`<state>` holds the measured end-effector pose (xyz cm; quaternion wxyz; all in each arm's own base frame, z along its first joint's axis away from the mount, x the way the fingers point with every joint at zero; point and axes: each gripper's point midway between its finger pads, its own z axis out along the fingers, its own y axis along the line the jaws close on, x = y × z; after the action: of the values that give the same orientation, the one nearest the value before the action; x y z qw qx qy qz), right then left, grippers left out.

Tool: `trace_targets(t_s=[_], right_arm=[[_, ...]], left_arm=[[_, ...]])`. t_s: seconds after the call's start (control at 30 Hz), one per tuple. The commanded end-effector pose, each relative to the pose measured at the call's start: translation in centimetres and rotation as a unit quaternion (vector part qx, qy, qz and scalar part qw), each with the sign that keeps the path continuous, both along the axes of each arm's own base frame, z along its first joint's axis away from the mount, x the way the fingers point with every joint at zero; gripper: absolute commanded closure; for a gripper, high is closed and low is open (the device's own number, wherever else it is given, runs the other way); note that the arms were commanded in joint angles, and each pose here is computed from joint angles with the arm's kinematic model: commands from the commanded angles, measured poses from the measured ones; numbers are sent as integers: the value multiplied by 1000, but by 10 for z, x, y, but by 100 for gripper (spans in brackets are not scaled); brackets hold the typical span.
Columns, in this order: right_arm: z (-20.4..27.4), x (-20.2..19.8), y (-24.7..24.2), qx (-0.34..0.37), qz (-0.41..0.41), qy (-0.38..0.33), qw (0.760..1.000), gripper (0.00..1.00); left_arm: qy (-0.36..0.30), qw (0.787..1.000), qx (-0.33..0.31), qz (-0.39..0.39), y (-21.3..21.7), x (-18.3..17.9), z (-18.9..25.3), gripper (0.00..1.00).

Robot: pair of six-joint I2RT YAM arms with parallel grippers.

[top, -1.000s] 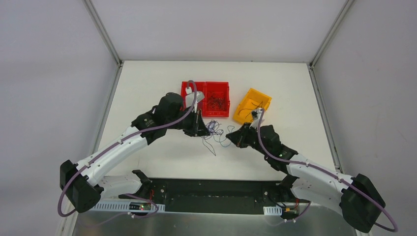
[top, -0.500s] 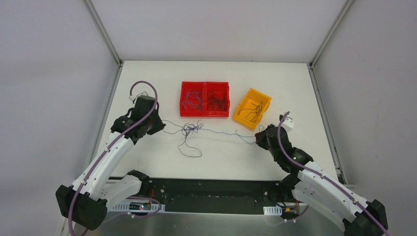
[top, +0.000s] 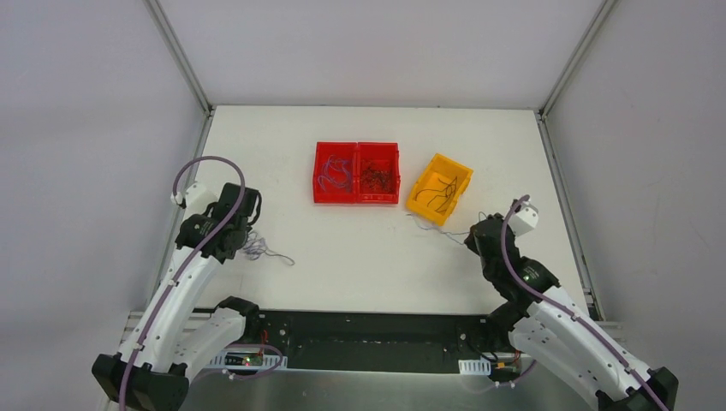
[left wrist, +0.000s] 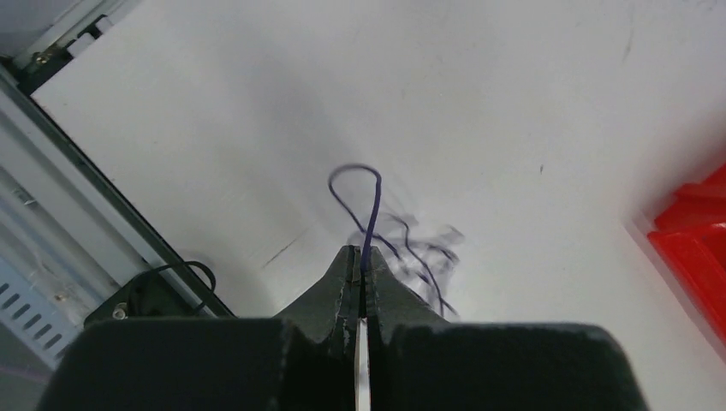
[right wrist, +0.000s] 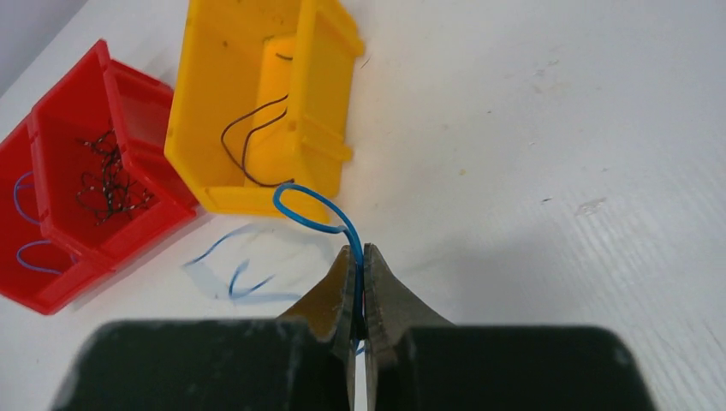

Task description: Untangle the cables

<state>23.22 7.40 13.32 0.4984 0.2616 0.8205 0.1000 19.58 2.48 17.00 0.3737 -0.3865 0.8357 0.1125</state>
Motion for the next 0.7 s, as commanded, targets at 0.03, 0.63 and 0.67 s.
trace_targets(t_s=[0.03, 0.63, 0.67], right_arm=[[28, -1, -43, -33, -102, -39, 993, 100], [123, 8, 169, 105, 389, -65, 913, 100], [132, 11, 177, 105, 396, -72, 909, 100]], left_arm=[[-21, 994, 56, 90, 36, -20, 14, 100], [0, 1000, -6, 9, 1, 4, -4, 100], [-2, 1000, -9, 2, -1, 5, -3, 100]])
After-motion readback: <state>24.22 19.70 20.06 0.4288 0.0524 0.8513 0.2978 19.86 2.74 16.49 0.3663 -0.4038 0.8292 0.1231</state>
